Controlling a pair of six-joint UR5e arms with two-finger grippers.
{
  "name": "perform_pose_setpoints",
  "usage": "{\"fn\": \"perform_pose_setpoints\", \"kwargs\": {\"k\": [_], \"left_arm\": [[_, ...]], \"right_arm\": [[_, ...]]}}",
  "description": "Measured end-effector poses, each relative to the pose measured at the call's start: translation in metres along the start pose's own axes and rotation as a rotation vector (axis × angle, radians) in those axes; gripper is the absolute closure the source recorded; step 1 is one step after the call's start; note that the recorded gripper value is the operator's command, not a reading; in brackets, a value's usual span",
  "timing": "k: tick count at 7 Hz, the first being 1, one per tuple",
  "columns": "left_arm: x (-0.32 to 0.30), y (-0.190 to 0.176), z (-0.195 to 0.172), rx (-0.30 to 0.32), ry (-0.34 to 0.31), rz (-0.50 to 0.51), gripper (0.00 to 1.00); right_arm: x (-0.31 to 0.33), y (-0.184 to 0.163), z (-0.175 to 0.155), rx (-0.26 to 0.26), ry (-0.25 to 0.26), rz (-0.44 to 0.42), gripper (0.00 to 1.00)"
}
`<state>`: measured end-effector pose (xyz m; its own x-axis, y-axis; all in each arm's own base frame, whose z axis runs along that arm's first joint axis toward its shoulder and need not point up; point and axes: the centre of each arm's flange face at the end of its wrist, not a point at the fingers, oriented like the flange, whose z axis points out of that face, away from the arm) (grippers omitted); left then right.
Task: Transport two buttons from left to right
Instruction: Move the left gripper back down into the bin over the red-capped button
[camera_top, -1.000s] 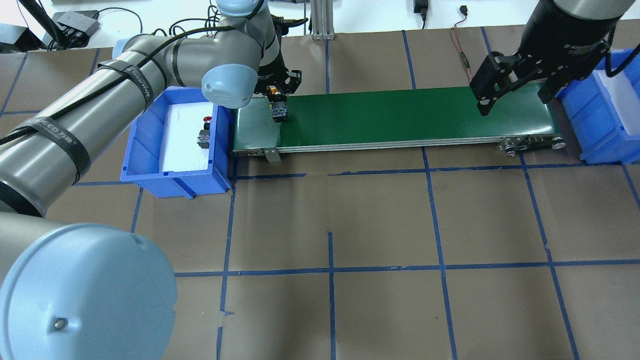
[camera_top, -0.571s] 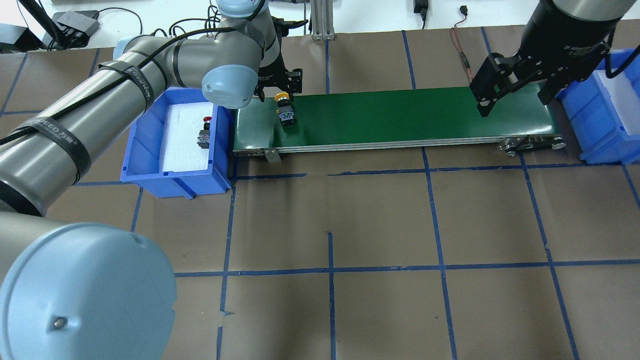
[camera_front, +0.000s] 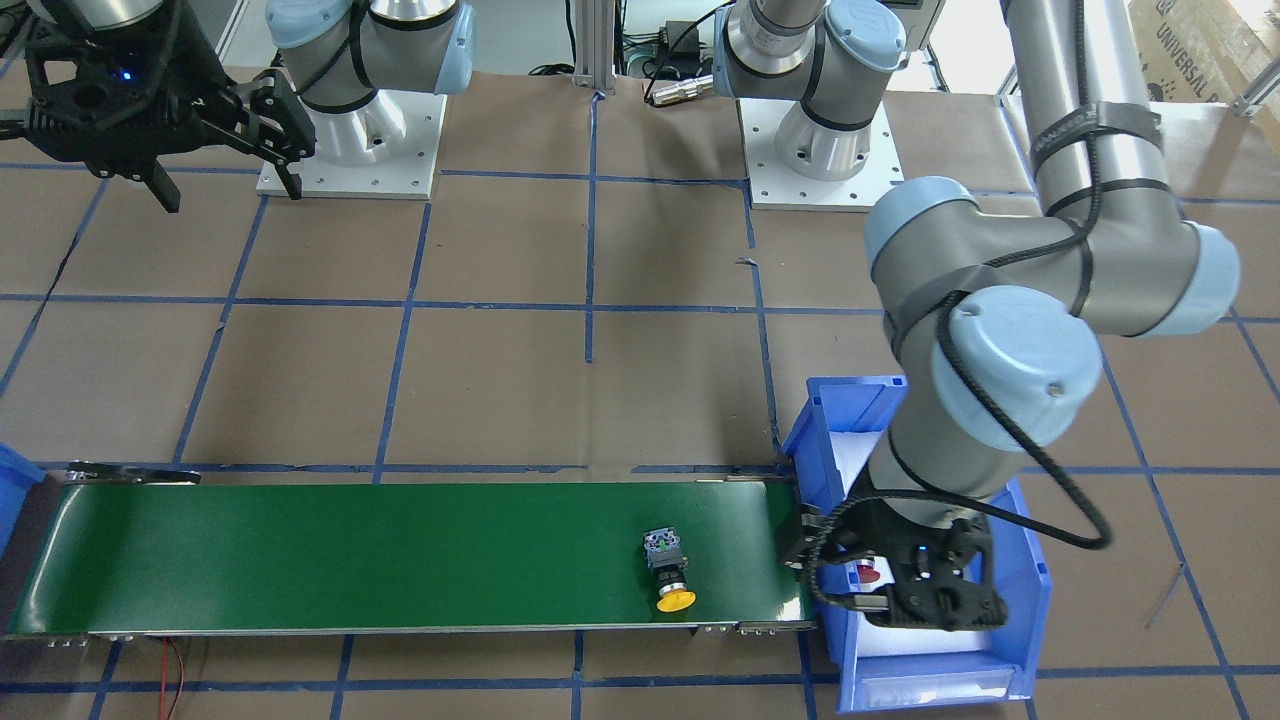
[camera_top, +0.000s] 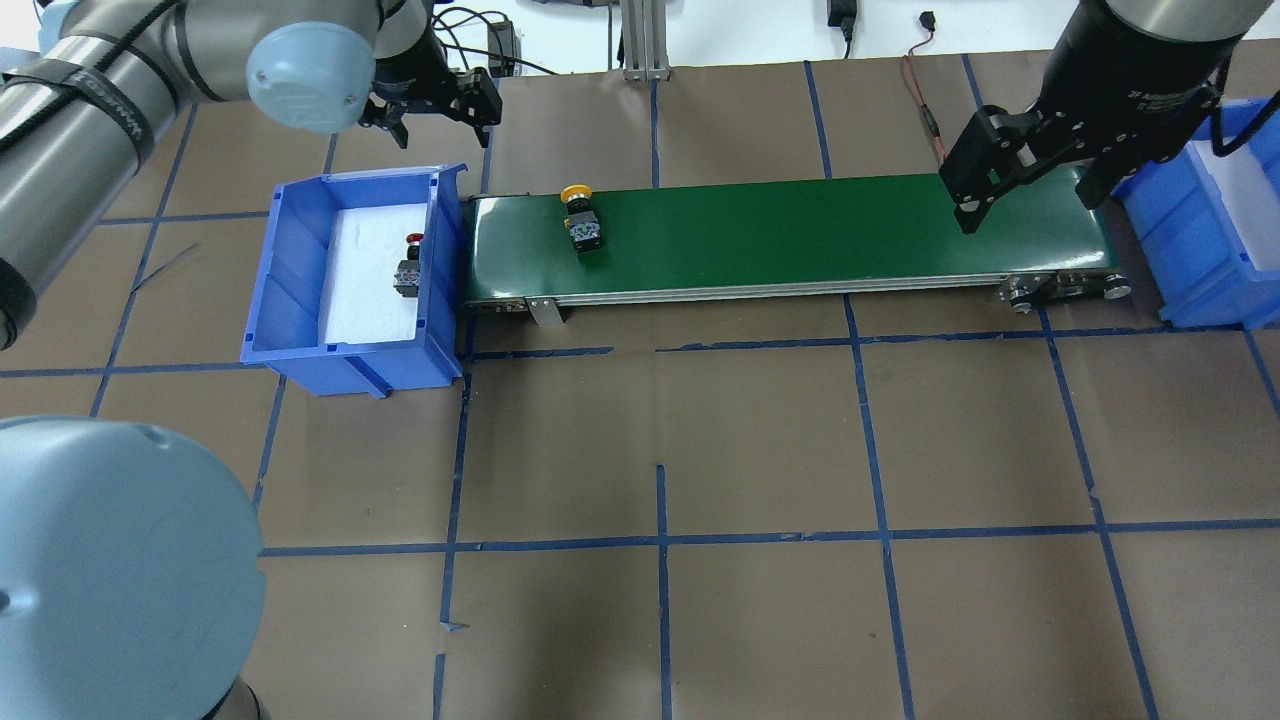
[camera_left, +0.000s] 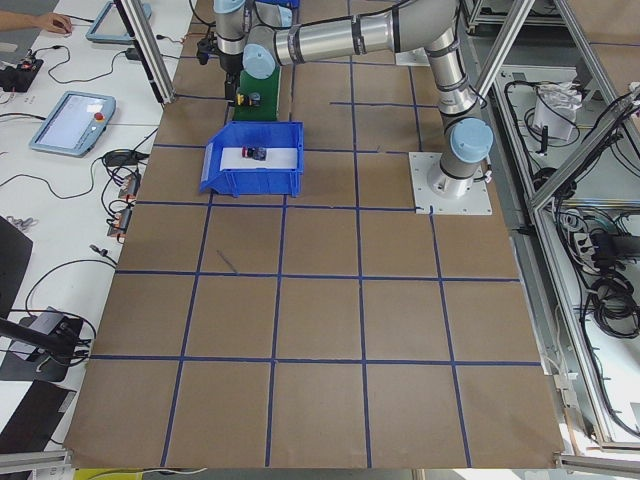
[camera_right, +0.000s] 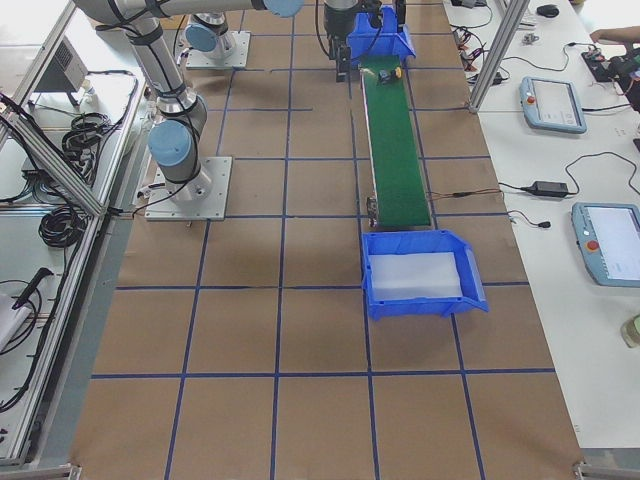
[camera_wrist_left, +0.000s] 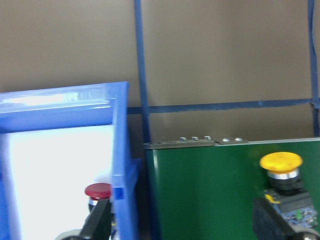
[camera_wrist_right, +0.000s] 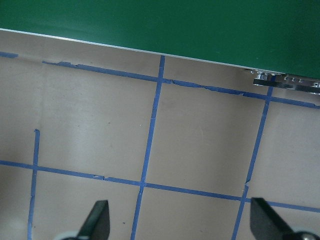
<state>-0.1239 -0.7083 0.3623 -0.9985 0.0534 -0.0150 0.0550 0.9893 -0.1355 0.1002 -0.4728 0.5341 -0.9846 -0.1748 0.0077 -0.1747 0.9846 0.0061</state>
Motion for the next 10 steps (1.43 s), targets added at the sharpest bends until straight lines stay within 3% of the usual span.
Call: {"fn": "perform_pose_setpoints", "kwargs": {"k": [2, 7, 10], "left_arm": [[-0.054, -0.004, 0.008, -0.018, 0.001, 0.036, 0.09], [-0.08, 0.013, 0.059, -0.105, 0.013, 0.162, 0.18], [-0.103, 0.026, 0.08, -0.134, 0.054, 0.19, 0.27]], "right_arm": [[0.0, 0.0, 0.0, 0.0, 0.0, 0.0, 0.0], [0.0, -0.001, 0.0, 0.002, 0.001, 0.0, 0.0], [0.0, -0.001, 0.0, 0.001, 0.001, 0.0, 0.0]]}}
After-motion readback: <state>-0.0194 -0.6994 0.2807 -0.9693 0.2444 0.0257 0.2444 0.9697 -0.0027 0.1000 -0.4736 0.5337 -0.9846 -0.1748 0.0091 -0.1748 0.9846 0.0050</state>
